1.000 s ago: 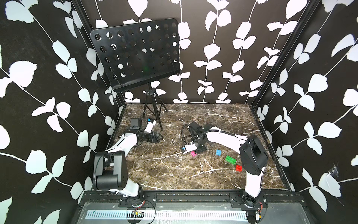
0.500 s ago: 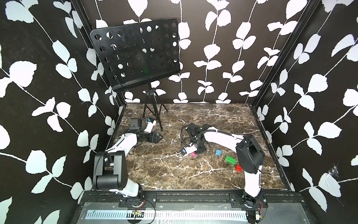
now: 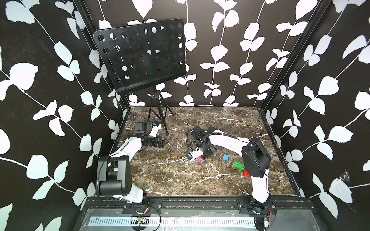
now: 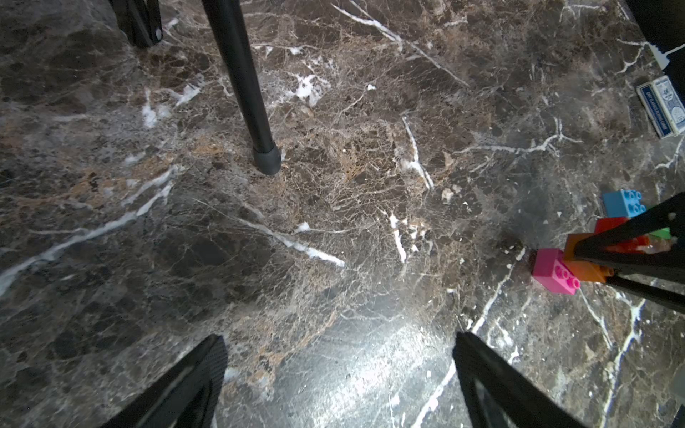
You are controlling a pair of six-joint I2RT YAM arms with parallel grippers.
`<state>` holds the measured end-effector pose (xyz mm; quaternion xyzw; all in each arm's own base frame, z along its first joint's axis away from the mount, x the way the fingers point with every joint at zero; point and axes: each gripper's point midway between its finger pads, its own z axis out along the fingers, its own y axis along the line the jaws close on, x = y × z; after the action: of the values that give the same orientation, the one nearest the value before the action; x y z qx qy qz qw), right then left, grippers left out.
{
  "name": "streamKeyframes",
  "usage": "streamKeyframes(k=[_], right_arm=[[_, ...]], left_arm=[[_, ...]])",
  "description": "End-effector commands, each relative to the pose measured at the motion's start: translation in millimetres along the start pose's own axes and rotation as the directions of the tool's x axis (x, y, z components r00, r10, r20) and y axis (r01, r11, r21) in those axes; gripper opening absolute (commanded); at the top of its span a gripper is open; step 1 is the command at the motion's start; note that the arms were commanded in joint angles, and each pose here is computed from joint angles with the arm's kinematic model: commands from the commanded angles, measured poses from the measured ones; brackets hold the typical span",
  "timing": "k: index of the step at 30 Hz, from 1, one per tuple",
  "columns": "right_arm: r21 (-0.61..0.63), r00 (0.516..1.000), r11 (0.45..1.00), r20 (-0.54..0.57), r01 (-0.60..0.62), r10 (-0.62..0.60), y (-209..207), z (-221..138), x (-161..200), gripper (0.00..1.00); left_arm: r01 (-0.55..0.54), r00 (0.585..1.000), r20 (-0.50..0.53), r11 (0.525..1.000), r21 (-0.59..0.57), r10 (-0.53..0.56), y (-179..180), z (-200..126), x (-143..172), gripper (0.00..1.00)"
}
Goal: Assemble the letter y with lego
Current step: Assemble the lego brick with the lego brick, then move the lego brick to the lego brick.
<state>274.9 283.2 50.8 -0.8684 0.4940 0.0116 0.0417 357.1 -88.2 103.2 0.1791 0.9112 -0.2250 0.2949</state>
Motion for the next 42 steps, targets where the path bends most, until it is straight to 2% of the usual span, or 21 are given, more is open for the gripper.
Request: streamKeyframes(k=[1, 9, 12, 15, 19, 28, 35, 42], right_arm=[[-0.177, 0.998, 0.984, -0.062, 0.009, -0.021, 37.6, 26.7, 19.6, 0.22], [-0.201, 0.998, 0.979, -0.044, 0.023, -0.033, 37.9, 31.1, 14.8, 0.22], [-0.198, 1.0, 0.98, -0.02, -0.02, 0.016, 36.6, 34.9, 8.6, 0.21], [-0.198, 0.995, 0.976, -0.06, -0.089, 0.078, 36.5, 45.0, 12.5, 0.2], [-0.17, 0.974, 0.962, -0.108, -0.215, 0.199, 28.1, 50.4, 15.9, 0.18], [-0.148, 0.895, 0.884, -0.106, -0.444, 0.433, 9.8, 48.5, 2.8, 0.18], [-0.089, 0.846, 0.842, -0.095, -0.532, 0.524, -16.7, 47.2, -16.8, 0.17], [-0.046, 0.833, 0.832, 0.002, -0.552, 0.553, -53.1, 43.1, -50.5, 0.18]], left_arm=[[-0.006, 1.0, 0.016, 1.0, 0.016, 0.006, -4.5, -4.6, -0.8, 0.97], [-0.007, 1.0, 0.015, 1.0, 0.015, 0.006, -4.7, -4.6, -0.6, 0.97], [-0.006, 1.0, 0.015, 1.0, 0.016, 0.005, -4.6, -4.4, -0.6, 0.97], [-0.003, 1.0, 0.017, 1.0, 0.017, 0.003, -4.6, -4.5, -1.5, 0.97], [0.001, 1.0, 0.016, 1.0, 0.02, -0.002, -4.9, -3.9, -0.8, 0.97], [0.007, 1.0, 0.023, 1.0, 0.027, -0.007, -6.3, -4.4, -2.9, 0.97], [0.017, 0.999, 0.032, 0.999, 0.032, -0.018, -7.4, -5.2, -4.8, 0.97], [0.025, 0.999, 0.042, 0.999, 0.03, -0.026, -8.2, -7.3, -7.7, 0.97]])
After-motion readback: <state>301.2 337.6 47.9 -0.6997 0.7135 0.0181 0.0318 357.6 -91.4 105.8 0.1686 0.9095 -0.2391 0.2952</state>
